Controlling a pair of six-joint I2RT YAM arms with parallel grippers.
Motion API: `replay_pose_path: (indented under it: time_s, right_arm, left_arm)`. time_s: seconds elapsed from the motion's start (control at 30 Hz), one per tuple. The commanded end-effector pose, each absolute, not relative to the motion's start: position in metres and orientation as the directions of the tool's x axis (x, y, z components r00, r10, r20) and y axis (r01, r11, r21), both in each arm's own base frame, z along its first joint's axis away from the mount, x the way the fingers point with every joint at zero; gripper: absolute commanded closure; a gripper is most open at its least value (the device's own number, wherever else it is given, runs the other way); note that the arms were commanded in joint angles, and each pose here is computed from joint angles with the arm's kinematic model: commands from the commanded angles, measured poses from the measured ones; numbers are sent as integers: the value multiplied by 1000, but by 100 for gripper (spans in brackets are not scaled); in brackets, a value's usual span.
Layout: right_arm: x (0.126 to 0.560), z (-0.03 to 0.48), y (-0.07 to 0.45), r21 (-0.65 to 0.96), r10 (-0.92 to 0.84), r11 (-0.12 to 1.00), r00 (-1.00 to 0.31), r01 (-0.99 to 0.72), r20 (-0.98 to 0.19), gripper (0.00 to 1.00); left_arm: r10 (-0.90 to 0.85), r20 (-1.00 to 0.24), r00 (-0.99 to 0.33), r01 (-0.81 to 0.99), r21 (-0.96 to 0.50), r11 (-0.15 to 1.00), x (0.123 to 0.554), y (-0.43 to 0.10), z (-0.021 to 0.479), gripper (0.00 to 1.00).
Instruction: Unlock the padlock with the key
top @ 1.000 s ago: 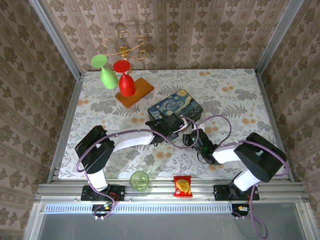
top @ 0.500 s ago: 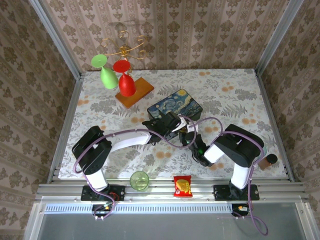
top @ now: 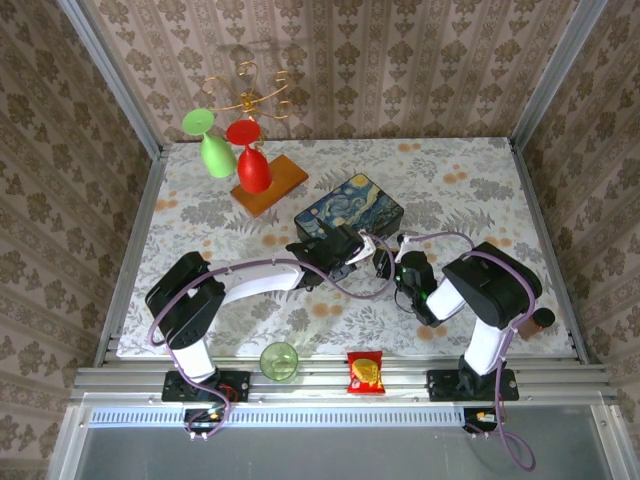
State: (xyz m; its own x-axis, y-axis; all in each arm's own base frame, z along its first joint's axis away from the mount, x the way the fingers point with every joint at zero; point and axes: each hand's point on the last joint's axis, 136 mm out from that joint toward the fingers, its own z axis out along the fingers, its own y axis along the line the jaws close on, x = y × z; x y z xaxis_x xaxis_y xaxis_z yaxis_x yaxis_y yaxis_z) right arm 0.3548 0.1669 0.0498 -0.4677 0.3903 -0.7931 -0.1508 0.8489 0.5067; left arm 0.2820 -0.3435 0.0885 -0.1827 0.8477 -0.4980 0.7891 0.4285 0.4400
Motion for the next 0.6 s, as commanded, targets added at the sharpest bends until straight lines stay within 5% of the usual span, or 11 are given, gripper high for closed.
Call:
replay_pose_path:
  time_s: [0.0, 0.23, 0.57]
  right_arm:
    - [351, 70, 191, 628, 450, 732, -507, -262, -735, 82]
    - [364, 52, 149, 821, 665, 570, -564, -39, -489, 79]
    - [366, 48, 167, 835, 602, 540, -645, -106, -471, 79]
  left_arm:
    - [956, -156, -249, 897, 334, 288, 230, -277, 6, 48]
    - [956, -151, -253, 892, 347, 291, 232, -276, 7, 48]
    - [960, -143, -239, 894, 353, 275, 231, -280, 4, 48]
